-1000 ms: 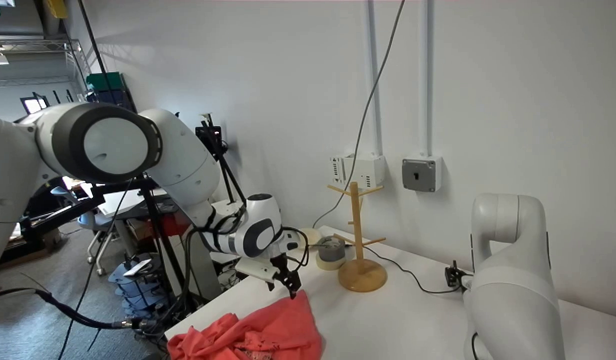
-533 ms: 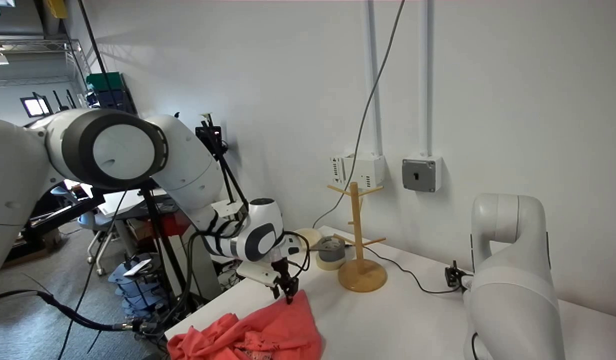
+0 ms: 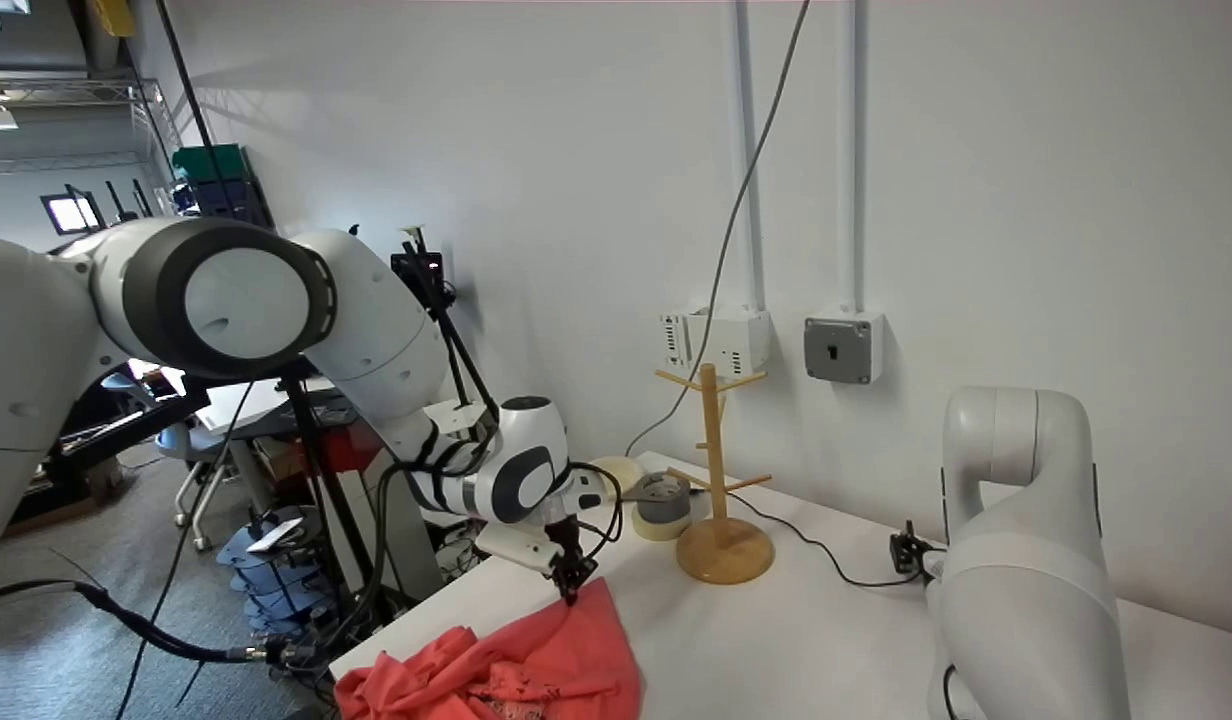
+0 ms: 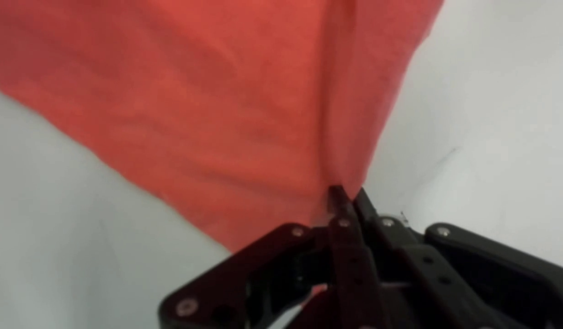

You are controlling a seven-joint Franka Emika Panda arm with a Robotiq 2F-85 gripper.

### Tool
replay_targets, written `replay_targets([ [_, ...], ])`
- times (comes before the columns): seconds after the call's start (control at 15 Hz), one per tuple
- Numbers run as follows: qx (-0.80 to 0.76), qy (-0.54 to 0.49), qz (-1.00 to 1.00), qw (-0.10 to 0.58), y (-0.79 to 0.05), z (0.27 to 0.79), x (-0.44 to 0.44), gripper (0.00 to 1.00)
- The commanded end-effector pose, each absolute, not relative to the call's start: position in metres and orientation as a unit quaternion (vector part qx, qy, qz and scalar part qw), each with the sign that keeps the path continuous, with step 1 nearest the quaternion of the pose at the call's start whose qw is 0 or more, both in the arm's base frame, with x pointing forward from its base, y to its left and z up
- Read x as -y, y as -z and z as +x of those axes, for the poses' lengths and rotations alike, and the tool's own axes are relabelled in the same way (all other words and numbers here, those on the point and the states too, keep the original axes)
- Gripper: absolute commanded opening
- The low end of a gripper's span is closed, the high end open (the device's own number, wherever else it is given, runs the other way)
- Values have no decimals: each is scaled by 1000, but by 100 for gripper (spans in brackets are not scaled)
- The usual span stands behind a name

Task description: Fold the sweatshirt

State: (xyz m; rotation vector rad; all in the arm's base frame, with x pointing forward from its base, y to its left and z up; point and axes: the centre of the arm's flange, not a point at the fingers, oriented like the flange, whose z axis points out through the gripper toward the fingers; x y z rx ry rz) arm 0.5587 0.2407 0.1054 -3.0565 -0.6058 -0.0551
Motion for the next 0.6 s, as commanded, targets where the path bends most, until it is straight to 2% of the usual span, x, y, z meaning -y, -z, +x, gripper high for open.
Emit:
replay_targets([
  [0.0, 192, 26, -981, 14, -112, 557, -235, 1],
  [0.53, 175, 19, -984, -2, -139, 479, -214, 1],
])
